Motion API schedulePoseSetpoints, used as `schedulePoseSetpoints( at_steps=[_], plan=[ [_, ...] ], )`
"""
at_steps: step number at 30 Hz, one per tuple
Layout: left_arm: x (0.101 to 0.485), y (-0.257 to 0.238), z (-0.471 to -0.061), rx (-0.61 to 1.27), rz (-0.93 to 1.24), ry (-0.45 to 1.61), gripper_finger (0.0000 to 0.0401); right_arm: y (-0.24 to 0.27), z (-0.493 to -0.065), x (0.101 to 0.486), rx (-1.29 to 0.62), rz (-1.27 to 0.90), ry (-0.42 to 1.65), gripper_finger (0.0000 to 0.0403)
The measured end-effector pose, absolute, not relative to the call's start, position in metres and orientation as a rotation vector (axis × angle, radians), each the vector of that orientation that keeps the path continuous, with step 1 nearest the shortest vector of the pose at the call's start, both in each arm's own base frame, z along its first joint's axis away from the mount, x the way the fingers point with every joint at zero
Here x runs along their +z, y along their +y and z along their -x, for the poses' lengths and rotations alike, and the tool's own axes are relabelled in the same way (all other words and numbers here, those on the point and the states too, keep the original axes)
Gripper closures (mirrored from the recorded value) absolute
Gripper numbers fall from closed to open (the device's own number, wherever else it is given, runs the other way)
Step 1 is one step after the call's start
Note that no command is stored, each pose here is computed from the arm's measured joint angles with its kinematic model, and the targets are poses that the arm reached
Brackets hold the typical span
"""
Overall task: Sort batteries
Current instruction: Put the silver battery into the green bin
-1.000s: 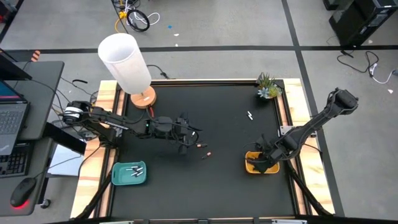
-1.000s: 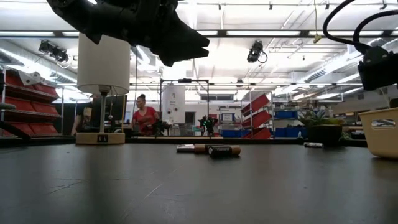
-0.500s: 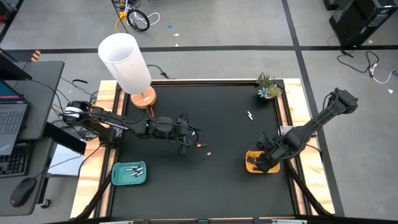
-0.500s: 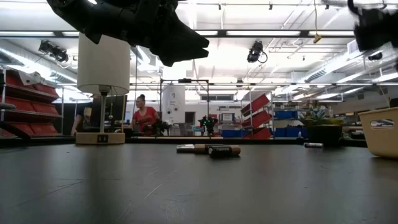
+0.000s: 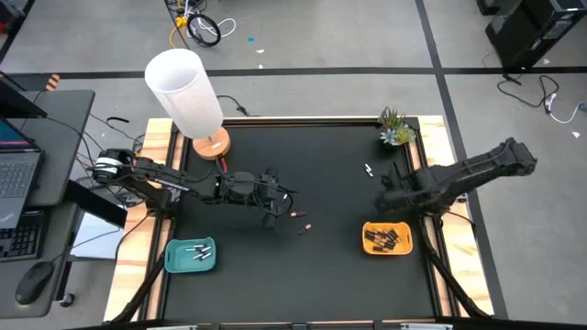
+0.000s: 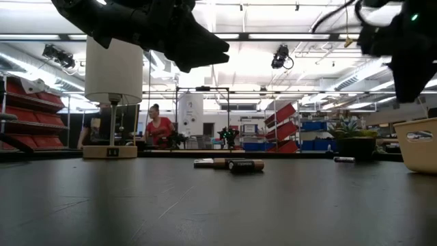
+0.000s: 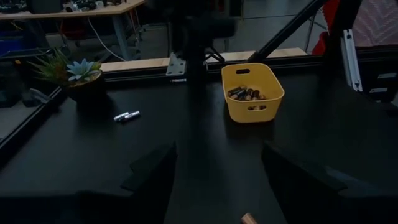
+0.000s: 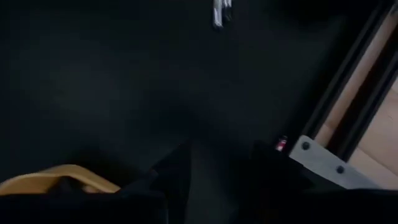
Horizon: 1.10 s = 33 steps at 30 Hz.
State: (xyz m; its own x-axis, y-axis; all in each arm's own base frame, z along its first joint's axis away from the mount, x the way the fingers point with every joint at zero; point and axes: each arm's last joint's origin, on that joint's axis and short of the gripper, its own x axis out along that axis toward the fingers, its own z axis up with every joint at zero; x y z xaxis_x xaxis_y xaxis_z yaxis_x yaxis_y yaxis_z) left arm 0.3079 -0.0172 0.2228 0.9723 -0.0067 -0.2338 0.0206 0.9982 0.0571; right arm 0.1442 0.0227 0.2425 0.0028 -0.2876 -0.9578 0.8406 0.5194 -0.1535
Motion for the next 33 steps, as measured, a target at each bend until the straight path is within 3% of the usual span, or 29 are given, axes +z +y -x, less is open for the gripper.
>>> schedulePoseSetpoints(
  at_steps=[10, 21, 27, 33],
  plan=[
    [0.22, -0.019, -0.307, -0.074, -0.109, 0.261, 0.0148, -0.027, -0.172, 0.209, -0.625, -0.37, 1.688, 0.0231],
    [0.216, -0.019, -0.306, -0.084, -0.15, 0.299, 0.0148, -0.048, -0.195, 0.135, -0.292, -0.196, 2.243, 0.013],
    [0.213, -0.019, -0.305, -0.087, -0.158, 0.333, 0.0148, -0.047, -0.198, 0.115, -0.26, -0.258, 2.344, 0.0078],
    [0.211, -0.019, -0.304, -0.088, -0.155, 0.356, 0.0148, -0.046, -0.191, 0.104, -0.264, -0.251, 2.375, 0.0063]
  ],
)
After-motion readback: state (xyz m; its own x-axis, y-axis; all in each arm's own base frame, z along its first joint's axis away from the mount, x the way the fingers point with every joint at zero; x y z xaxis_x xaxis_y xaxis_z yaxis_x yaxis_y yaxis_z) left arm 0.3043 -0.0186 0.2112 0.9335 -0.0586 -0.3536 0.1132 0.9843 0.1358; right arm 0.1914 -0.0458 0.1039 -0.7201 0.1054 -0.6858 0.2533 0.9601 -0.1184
